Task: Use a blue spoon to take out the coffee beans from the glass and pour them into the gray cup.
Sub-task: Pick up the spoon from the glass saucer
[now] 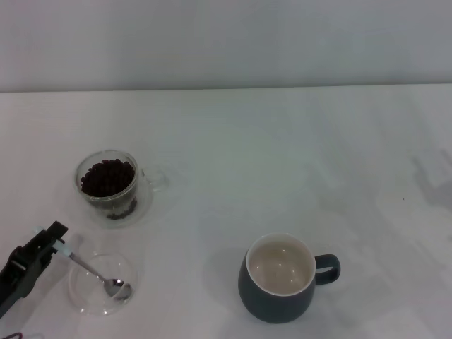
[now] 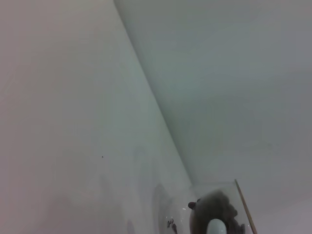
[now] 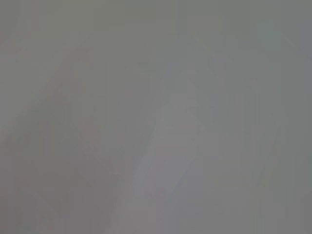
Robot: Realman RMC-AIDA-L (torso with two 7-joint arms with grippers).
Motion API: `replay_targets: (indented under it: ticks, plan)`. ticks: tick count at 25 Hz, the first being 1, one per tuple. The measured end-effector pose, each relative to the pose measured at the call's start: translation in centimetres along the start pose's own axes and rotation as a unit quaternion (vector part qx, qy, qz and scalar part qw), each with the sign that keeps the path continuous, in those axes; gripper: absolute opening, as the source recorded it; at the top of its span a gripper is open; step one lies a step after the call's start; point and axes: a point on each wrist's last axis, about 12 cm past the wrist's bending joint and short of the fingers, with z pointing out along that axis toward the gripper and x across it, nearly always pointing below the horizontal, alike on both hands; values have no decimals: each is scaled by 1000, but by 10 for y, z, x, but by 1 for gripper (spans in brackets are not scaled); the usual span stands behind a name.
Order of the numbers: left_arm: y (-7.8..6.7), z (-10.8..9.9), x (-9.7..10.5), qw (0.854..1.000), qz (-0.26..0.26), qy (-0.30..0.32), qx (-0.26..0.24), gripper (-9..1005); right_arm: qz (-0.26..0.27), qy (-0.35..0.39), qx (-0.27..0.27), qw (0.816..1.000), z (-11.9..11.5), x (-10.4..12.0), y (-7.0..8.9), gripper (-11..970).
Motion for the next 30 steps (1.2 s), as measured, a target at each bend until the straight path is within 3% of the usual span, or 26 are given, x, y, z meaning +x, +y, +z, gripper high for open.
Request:
replay_targets:
  ticks: [7, 9, 15, 22, 30]
  plan:
    - [3, -3, -1, 1000, 0, -2, -9, 357, 2, -2, -4, 1000, -1, -1, 2, 587]
    - [3, -3, -2, 1000, 0, -2, -10, 205, 2, -2, -5, 1000, -2, -1, 2, 587]
    - [5, -6, -3, 1000, 5, -6, -16, 125, 3, -1, -5, 1000, -3, -1, 2, 586]
    - [5, -9, -8, 1000, 18, -9, -15, 126, 3, 0, -5, 1000, -3, 0, 2, 584]
    - [-8, -16, -29, 997, 67, -19, 32, 126, 4, 0, -7, 1000, -3, 0, 3, 583]
